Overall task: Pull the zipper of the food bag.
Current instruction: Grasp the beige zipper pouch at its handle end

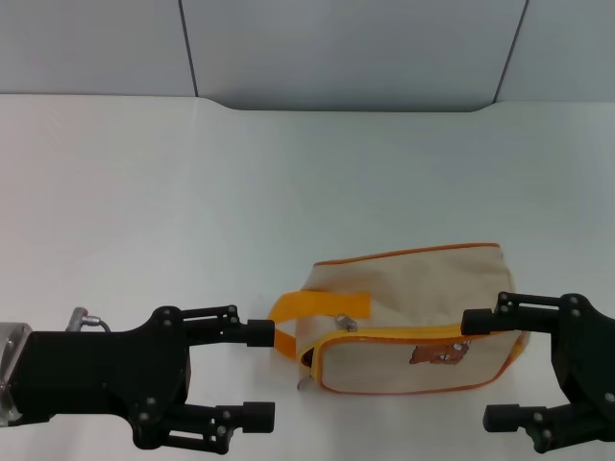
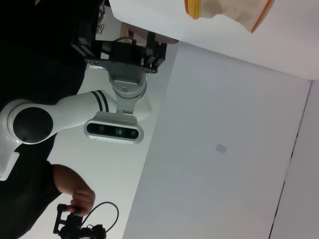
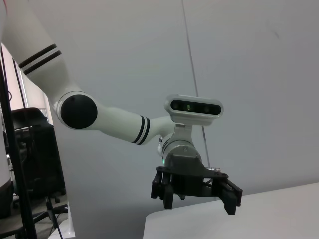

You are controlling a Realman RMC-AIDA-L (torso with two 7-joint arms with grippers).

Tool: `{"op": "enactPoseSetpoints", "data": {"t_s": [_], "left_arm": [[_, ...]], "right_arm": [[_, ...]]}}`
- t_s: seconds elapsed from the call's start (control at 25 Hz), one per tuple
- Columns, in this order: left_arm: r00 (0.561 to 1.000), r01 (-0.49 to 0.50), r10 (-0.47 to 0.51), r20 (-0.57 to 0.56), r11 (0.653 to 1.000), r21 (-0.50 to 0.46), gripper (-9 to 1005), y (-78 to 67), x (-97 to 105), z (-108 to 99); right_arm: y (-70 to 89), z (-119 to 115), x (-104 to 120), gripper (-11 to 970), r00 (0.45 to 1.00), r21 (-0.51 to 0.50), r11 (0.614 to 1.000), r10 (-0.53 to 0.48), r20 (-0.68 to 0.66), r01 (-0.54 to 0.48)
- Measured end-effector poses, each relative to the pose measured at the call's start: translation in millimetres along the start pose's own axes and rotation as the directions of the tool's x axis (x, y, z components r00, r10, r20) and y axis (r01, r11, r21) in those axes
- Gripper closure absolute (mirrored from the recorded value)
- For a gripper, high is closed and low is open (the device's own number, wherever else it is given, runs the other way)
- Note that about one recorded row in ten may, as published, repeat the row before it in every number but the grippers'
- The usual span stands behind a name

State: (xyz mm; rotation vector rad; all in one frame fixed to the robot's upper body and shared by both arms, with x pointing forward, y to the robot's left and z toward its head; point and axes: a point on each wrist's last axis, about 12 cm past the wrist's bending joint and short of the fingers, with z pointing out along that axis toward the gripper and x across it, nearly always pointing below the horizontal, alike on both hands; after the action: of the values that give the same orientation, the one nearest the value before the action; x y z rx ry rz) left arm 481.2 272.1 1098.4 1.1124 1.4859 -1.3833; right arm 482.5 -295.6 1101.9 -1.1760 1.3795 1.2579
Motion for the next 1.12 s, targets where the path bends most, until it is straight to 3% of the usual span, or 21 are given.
{"op": "enactPoseSetpoints", "data": {"t_s": [0.56, 0.72, 0.96, 1.12], "left_arm": [[1.000, -0.007, 0.007, -0.004, 1.000, -0.001, 184, 1.8, -1.9, 0.3], [1.000, -0.004, 0.003, -0.026, 0.998, -0.060, 184, 7.8, 5.9, 2.8], [0.990, 0.003, -0.024, -0.141, 0.989, -0.150, 184, 21.9, 28.9, 25.8], [0.983, 0.004, -0.036, -0.180, 0.985, -0.174, 184, 29.5, 33.3, 35.1]], "right_arm": [[-0.4, 0.8, -0.3, 122, 1.000, -0.001, 1.000, 0.001, 0.000, -0.001], [-1.0, 0.7, 0.0, 124, 1.000, 0.004, 1.000, 0.001, -0.002, -0.001], [-2.0, -0.9, 3.5, 122, 1.000, 0.037, 0.999, 0.008, -0.015, -0.007], [-1.2, -1.5, 4.2, 124, 1.000, 0.040, 0.999, 0.010, -0.013, -0.010]]}}
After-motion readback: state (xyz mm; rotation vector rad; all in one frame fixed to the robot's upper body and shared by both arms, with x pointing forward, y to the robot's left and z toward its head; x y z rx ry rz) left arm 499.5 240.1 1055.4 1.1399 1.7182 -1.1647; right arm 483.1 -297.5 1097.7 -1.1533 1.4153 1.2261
